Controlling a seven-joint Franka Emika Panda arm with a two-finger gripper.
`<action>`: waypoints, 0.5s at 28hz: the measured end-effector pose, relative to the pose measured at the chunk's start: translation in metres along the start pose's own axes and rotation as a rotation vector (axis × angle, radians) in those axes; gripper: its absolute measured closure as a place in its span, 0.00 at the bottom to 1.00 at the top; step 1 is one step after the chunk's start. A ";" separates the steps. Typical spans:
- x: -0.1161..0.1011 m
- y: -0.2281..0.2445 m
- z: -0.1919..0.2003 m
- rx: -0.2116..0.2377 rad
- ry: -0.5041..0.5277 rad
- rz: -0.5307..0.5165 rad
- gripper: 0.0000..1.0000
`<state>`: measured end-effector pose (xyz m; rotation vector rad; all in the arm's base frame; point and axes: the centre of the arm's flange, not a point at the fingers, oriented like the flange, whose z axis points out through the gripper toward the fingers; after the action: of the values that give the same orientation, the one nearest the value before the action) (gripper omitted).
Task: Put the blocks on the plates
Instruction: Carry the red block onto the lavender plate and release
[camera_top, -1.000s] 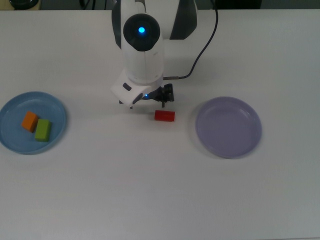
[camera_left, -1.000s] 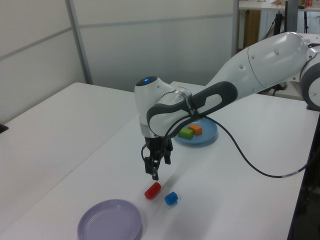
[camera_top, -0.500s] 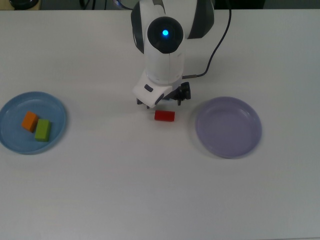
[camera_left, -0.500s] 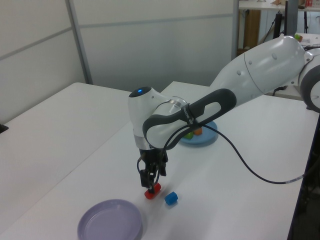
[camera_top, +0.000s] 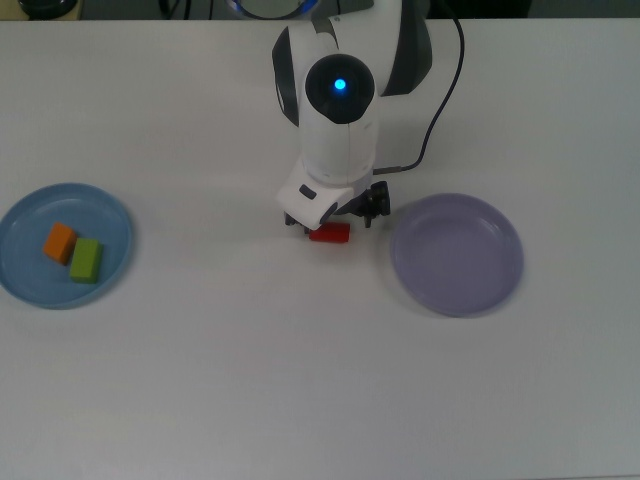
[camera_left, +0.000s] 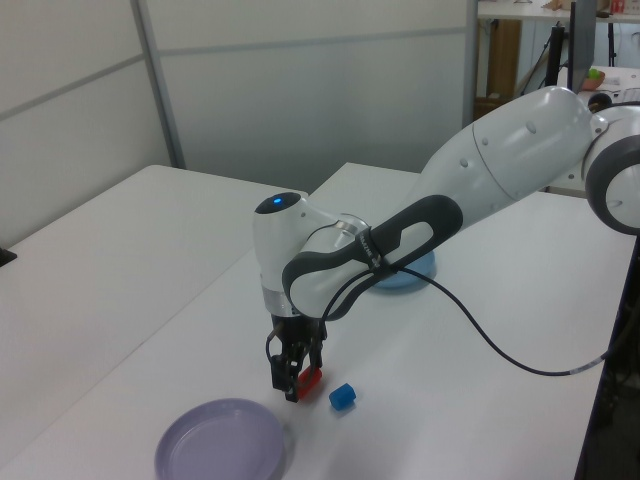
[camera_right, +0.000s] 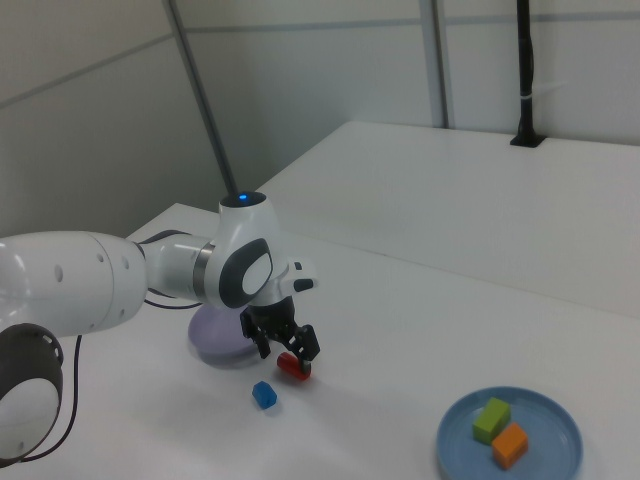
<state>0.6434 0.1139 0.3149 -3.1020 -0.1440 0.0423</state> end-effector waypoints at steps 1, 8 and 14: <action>0.001 0.000 0.002 0.002 0.004 0.000 0.00; 0.004 0.000 0.004 -0.004 0.026 0.032 0.04; 0.004 0.002 0.004 -0.011 0.027 0.042 0.28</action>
<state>0.6476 0.1127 0.3105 -3.1151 -0.0782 0.0003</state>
